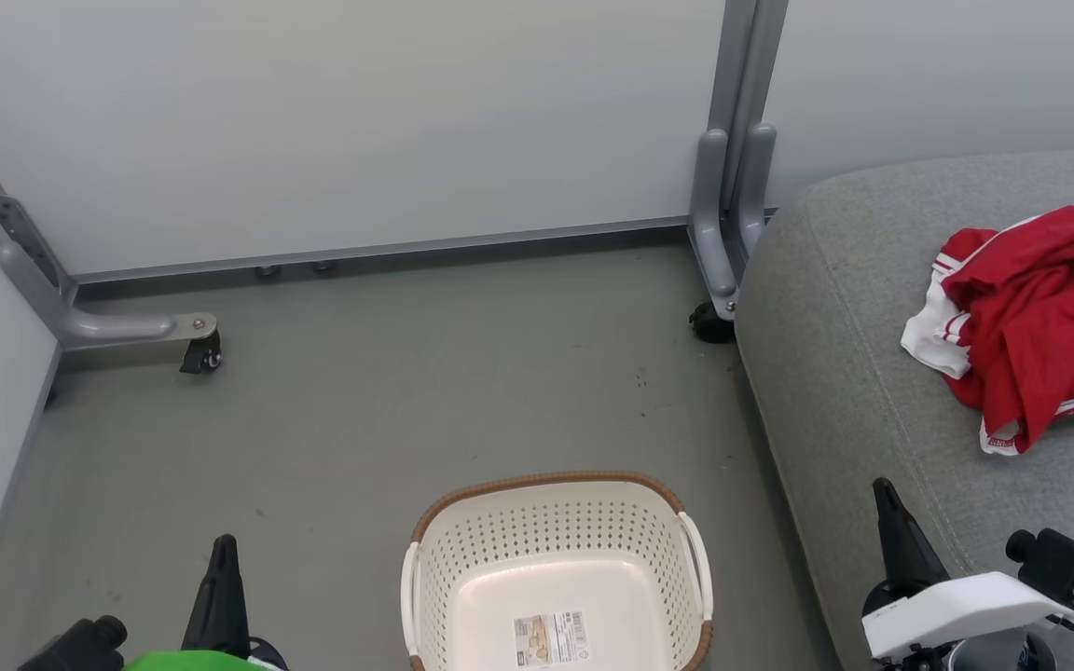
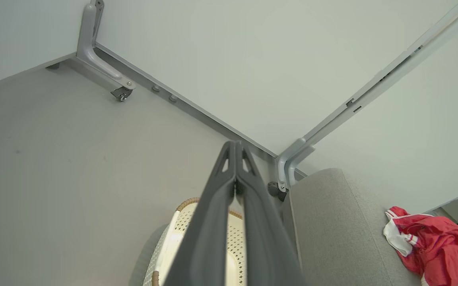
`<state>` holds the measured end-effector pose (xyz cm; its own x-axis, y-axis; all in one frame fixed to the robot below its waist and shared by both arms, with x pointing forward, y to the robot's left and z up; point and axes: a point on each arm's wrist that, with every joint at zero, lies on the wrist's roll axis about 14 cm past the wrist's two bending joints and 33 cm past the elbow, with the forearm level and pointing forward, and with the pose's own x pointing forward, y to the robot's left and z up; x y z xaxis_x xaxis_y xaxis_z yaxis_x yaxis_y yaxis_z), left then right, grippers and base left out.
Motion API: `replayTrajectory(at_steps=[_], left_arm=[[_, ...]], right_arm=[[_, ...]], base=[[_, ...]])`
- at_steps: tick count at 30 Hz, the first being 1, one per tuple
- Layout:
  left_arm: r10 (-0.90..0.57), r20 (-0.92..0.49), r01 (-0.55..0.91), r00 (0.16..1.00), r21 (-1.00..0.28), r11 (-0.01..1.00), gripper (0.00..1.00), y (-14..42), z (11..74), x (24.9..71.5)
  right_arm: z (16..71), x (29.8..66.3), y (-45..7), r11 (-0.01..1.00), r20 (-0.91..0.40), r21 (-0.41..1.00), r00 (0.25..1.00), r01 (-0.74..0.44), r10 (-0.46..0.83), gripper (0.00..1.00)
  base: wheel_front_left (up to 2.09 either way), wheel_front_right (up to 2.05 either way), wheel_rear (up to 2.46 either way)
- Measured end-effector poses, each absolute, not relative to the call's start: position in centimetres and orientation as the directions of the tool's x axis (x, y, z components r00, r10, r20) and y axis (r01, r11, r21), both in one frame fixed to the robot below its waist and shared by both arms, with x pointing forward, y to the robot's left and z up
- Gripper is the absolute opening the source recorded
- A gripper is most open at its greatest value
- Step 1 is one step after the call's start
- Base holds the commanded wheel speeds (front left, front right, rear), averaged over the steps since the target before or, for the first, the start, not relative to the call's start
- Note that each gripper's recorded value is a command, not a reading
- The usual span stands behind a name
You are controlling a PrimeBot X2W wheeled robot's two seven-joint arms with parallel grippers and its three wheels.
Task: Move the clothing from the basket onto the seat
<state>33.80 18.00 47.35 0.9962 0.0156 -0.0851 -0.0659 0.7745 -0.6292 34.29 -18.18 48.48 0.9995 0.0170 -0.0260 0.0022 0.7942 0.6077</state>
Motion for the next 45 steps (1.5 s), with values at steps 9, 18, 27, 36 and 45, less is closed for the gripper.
replayTrajectory(at_steps=[9, 18, 27, 36, 45], left_arm=[[0.021, -0.092, -0.081, 0.996, -0.720, 0.689, 0.00, 18.4, 47.5, 34.5], [0.021, -0.092, -0.086, 0.996, -0.791, 0.606, 0.00, 18.6, 47.8, 35.1], [0.017, -0.089, -0.084, 0.996, -0.850, 0.521, 0.00, 18.7, 48.1, 35.7], [0.014, -0.083, -0.081, 0.996, -0.895, 0.439, 0.00, 19.0, 48.4, 36.2], [0.010, -0.081, -0.079, 0.997, -0.930, 0.358, 0.00, 19.1, 48.5, 36.6]], right_arm=[[48.7, 34.9, -18.6, 0.711, -0.034, 0.703, 0.999, 0.022, 0.003, 0.00], [48.8, 35.4, -18.9, 0.628, -0.040, 0.778, 0.999, 0.035, -0.005, 0.00], [49.0, 35.9, -19.2, 0.541, -0.041, 0.840, 0.999, 0.040, -0.010, 0.00], [49.3, 36.5, -19.4, 0.459, -0.039, 0.888, 0.999, 0.039, -0.011, 0.00], [49.4, 36.8, -19.6, 0.377, -0.040, 0.925, 0.999, 0.042, -0.013, 0.00]], base=[[0.00, 0.00, 0.00], [0.00, 0.00, 0.00], [0.00, 0.00, 0.00], [0.00, 0.00, 0.00], [0.00, 0.00, 0.00]])
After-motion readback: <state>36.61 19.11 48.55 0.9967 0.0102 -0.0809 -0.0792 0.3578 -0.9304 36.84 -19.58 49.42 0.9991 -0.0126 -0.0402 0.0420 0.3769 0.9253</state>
